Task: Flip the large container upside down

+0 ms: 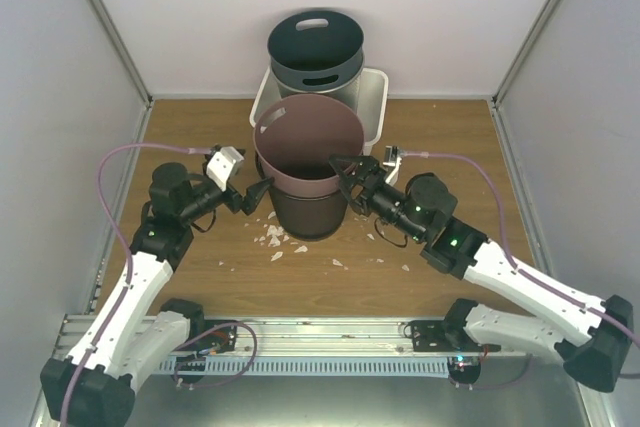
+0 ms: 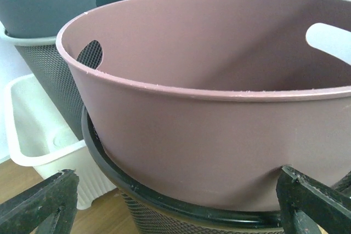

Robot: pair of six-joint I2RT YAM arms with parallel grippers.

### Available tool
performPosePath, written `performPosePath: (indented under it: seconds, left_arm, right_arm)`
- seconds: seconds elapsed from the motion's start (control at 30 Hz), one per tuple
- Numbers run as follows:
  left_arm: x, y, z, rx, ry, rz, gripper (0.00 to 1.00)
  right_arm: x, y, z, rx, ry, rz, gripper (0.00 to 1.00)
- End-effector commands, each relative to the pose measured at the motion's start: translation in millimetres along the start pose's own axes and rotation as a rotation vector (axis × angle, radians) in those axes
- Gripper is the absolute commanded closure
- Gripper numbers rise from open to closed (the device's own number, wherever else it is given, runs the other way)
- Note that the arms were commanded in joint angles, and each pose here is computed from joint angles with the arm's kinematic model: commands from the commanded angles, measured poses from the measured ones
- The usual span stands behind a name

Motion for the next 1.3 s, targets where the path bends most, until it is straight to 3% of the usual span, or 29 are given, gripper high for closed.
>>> performPosePath:
  seconds: [0.0,0.37,0.73,1.0,1.27]
  left_arm:
    - [7.6,4.5,0.7,-0.002,0.040,-0.033,0.03]
    - [2.1,16.6,-5.0,-0.027,0.062,-0.004,0.03]
    - [1.7,27.3,-7.7,-0.032,0.083,0.022,0.02]
    - [-1.4,30.7,-9.0,-0.032,0.097,0.035,0.02]
    - [-4.3,35.0,-9.3,-0.033,0.099,0.050,0.02]
  right_arm:
    - [5.4,7.7,9.7,0.072,0.000,-0.053,0.02]
    - [29.4,8.2,-4.3,0.068,-0.002,-0.192,0.02]
    - [49.6,43.4,-6.0,0.110,0.024,-0.166,0.04]
    - [52.0,68.8,13.3,0.205,-0.026,-0.073,0.40]
    - [52.8,64.5,45.6,0.291,-0.089,-0.050,0.73]
Point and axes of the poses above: each gripper's point midway between its finger pads, its own y axis out along the fingers, its own z axis along the line the jaws close on, x = y × z, the point moved 5 cm from there along -y, back along the fingers
